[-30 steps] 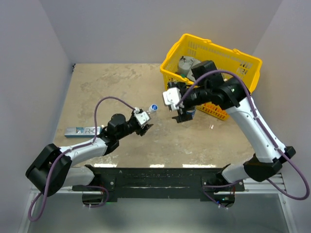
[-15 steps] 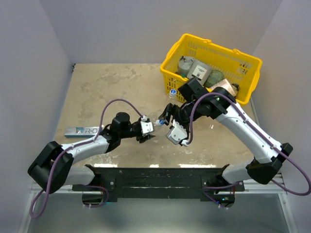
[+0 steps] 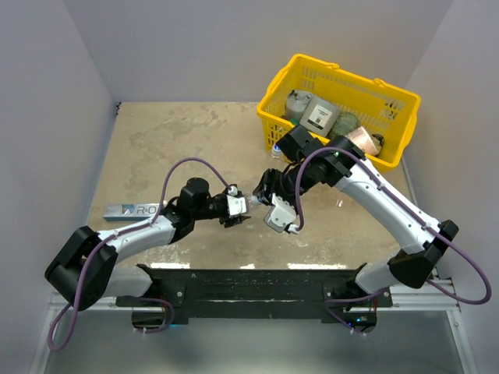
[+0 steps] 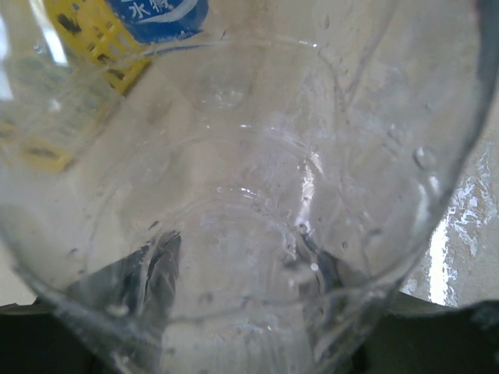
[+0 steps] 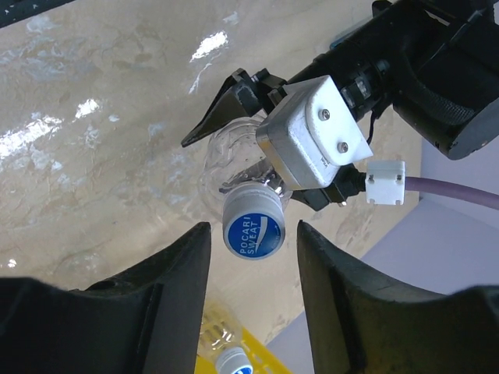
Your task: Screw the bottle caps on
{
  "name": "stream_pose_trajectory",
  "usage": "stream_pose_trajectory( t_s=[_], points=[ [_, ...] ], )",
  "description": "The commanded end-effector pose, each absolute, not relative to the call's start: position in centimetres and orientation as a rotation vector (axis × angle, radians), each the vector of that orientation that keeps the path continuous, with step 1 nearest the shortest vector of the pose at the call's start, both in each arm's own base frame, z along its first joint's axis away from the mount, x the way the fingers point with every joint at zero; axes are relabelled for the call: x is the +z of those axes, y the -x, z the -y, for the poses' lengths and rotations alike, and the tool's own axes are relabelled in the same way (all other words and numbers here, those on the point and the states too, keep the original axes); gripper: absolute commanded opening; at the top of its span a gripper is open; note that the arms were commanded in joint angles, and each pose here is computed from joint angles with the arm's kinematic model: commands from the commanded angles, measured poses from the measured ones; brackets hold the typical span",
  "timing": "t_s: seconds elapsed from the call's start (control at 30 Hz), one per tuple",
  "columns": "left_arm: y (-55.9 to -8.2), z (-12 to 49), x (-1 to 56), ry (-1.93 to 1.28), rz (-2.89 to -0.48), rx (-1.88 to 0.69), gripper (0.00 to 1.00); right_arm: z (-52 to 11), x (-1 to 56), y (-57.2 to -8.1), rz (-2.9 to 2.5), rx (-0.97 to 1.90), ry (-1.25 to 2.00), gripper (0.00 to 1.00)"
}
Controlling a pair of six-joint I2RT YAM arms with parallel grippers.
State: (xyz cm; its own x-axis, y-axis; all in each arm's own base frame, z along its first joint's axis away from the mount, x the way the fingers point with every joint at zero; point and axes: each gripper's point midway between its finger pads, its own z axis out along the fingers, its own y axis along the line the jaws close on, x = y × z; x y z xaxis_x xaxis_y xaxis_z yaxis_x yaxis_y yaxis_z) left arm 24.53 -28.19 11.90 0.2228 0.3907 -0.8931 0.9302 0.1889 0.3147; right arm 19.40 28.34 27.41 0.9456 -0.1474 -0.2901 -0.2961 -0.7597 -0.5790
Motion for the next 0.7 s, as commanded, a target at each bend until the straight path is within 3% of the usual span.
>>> stream_pose_trajectory(
  t_s=[0.0, 0.27, 0.3, 0.37, 0.57, 0.67],
  points=[
    [-25.3, 28.9, 14.1, -1.387, -1.281, -0.614, 0.0, -27.6, 27.4, -18.3, -0.272, 0.325, 2.49, 0.45],
    [-26.7, 28.7, 14.6, -1.334, -1.306, -0.555, 0.0, -27.1, 25.8, -18.6, -0.397, 0.346, 2.534, 0.23],
    [-27.3, 28.4, 14.7, -1.313, -1.321, -0.522, 0.0, -27.1, 25.8, -18.7, -0.432, 0.356, 2.533, 0.12],
    [-28.2, 28.1, 15.5, -1.244, -1.348, -0.491, 0.0, -27.2, 25.0, -19.0, -0.609, 0.414, 2.525, 0.01],
    [-33.6, 23.7, 19.9, -0.811, -1.458, -0.231, 0.0, -29.4, 24.1, -19.9, -1.393, 0.695, 2.222, 0.0],
    [-35.5, 19.5, 23.6, -0.484, -1.46, -0.102, 0.0, -31.5, 24.5, -22.1, -1.795, 0.852, 1.824, 0.0]
  ],
)
